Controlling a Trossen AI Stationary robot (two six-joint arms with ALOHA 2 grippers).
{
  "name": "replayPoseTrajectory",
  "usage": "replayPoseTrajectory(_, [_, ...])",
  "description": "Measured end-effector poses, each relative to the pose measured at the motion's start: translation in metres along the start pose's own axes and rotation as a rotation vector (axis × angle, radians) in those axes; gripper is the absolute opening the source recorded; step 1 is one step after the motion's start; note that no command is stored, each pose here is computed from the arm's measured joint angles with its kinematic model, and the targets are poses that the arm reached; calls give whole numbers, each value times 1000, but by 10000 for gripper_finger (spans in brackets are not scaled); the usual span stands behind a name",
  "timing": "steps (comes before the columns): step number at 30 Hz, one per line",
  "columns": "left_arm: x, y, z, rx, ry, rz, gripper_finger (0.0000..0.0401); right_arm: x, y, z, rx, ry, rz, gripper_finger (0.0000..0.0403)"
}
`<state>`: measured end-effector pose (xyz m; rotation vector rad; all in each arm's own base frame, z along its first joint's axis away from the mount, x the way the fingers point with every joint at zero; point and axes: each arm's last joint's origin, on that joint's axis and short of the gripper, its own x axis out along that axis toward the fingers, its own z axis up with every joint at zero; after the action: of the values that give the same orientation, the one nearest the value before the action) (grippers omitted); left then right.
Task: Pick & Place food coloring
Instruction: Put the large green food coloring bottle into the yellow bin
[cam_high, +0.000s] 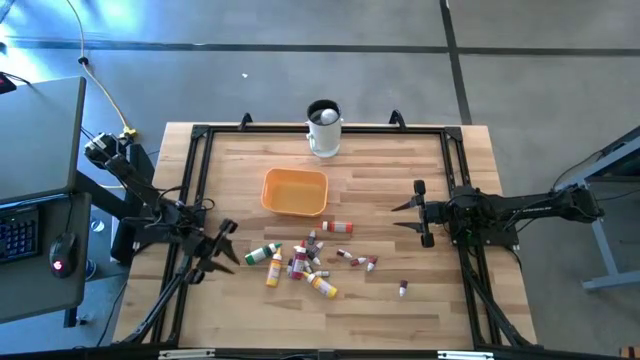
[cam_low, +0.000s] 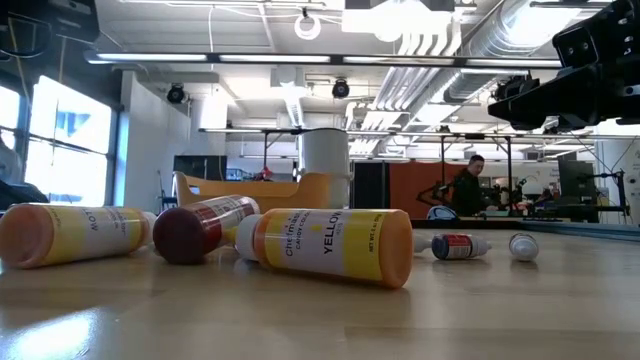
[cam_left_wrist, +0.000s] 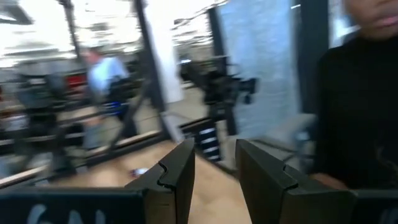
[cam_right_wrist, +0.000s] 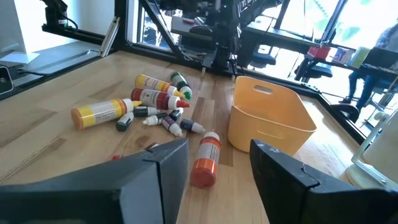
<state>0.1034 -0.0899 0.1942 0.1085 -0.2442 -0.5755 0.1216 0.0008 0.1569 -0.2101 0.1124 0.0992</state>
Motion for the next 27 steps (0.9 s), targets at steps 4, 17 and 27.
replayPoseTrajectory(4, [0, -2, 0, -8, -4, -60, 115, 0, 0, 0, 0, 0, 0, 165])
replayPoseTrajectory(17, [-8, 21, 4, -35, 76, 740, 115, 0, 0, 0, 0, 0, 0, 165])
replayPoseTrajectory(27, [11, 35, 64, 148, 241, 988, 115, 0, 0, 0, 0, 0, 0, 165])
